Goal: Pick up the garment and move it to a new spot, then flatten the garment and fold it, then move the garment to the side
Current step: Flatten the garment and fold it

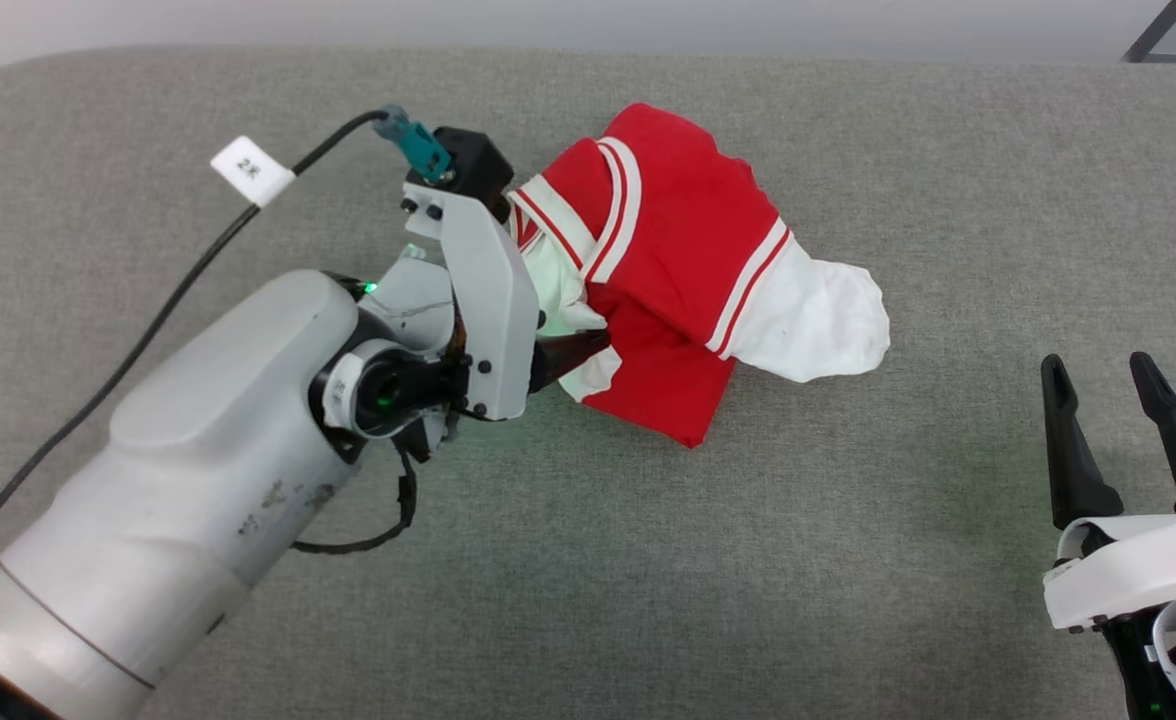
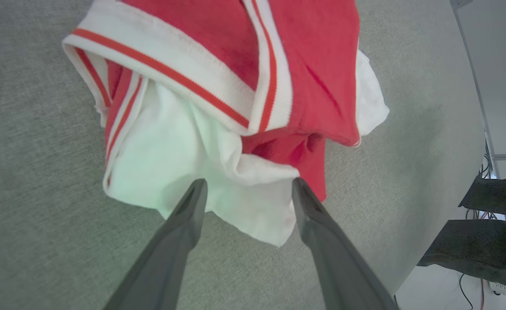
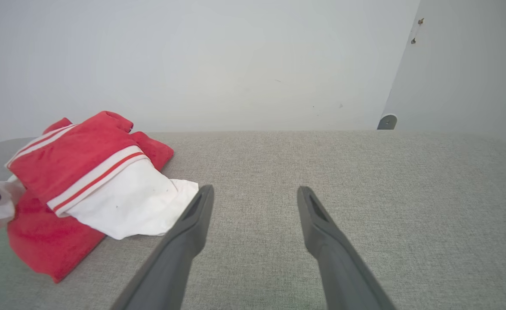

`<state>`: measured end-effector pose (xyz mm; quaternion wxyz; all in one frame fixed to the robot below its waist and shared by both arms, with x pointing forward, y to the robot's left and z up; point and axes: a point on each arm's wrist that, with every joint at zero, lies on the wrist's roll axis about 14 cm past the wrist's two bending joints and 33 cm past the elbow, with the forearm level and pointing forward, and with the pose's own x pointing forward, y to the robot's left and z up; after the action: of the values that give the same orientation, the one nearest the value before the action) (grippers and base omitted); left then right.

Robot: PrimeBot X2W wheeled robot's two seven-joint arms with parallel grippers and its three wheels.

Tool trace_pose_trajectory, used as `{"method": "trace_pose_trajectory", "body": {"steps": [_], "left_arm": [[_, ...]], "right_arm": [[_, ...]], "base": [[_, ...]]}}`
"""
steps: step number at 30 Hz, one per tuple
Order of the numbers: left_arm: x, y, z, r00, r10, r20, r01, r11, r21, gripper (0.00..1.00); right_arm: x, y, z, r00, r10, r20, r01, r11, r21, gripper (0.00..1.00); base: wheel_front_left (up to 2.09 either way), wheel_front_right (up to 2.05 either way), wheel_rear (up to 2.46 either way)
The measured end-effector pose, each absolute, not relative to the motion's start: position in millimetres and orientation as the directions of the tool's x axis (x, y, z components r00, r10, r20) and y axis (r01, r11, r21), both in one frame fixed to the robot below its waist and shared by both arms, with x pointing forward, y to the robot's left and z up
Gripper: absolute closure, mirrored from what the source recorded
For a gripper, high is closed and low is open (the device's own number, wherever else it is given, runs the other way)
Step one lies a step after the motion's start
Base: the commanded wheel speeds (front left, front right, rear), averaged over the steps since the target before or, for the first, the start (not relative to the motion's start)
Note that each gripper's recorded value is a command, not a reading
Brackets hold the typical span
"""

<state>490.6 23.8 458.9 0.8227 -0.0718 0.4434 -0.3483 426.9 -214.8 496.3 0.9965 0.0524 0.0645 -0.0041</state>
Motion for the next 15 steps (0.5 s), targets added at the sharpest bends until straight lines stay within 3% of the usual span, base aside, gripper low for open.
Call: {"method": "trace_pose_trajectory", "body": {"steps": [13, 14, 15], "left_arm": [[496.7, 18.1, 452.8, 0.380, -0.618, -0.688, 0.494, 0.764, -0.414, 0.00], [497.4, 18.8, 451.7, 0.382, -0.614, -0.690, 0.490, 0.768, -0.412, 0.14], [498.6, 19.3, 451.4, 0.387, -0.613, -0.689, 0.487, 0.770, -0.411, 0.45]], "right_arm": [[425.6, -218.1, 489.5, 0.990, -0.014, -0.140, 0.029, 0.994, 0.106, 0.00], [425.6, -217.9, 488.9, 0.990, -0.014, -0.141, 0.030, 0.994, 0.108, 0.00], [425.6, -217.8, 488.4, 0.990, -0.014, -0.143, 0.030, 0.994, 0.109, 0.00]], "base": [[0.00, 0.00, 0.00], [0.00, 0.00, 0.00], [0.00, 0.00, 0.00]]}}
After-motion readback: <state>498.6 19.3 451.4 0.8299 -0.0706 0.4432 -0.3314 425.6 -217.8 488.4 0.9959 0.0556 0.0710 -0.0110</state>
